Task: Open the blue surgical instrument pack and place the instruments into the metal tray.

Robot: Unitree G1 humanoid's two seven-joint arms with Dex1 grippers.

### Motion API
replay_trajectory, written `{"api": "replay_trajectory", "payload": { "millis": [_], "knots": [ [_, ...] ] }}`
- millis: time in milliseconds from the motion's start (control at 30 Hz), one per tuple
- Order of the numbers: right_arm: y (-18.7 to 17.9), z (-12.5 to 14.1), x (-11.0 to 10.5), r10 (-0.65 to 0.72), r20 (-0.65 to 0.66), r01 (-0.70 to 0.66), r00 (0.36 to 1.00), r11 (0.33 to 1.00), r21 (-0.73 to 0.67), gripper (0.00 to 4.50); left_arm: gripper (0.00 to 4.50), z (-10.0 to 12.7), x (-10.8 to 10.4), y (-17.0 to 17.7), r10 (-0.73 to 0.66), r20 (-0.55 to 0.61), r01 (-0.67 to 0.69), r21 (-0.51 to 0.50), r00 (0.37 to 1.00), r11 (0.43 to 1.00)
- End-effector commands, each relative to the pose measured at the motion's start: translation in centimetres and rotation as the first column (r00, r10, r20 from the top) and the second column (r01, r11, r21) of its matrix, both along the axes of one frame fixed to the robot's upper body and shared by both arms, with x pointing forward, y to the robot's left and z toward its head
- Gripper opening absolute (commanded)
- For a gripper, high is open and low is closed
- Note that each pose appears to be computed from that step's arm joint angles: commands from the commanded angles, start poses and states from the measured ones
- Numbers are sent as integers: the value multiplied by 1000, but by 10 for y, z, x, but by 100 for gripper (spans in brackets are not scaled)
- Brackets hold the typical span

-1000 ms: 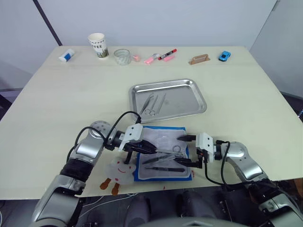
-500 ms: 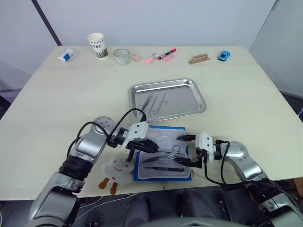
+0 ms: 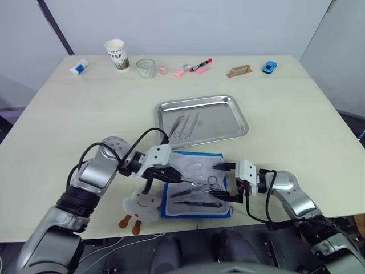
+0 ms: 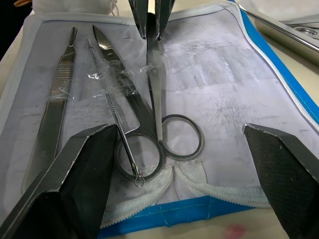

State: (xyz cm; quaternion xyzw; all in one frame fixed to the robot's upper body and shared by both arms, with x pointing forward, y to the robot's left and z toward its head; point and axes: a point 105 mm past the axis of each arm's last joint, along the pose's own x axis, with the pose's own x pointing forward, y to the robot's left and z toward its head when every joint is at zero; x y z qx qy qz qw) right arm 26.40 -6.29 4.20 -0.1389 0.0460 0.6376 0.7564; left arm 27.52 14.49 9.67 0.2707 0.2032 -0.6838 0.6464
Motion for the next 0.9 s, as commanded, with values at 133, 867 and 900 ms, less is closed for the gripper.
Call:
{"api": "replay_trajectory", "payload": {
  "millis": [133,867,900],
  "knots": [
    [-31,-67,-8,-153,-190,109,970,969,-222,439,5,16,1,7,0,34,0,9,999,1000],
    [-29,-69,-8,-144,-192,101,971,971,-219,439,5,27,-2,50,62,36,-64,63,997,996],
    [-29,-69,-8,-144,-192,101,971,971,-219,439,5,27,-4,53,64,33,-66,68,997,996]
  ]
}}
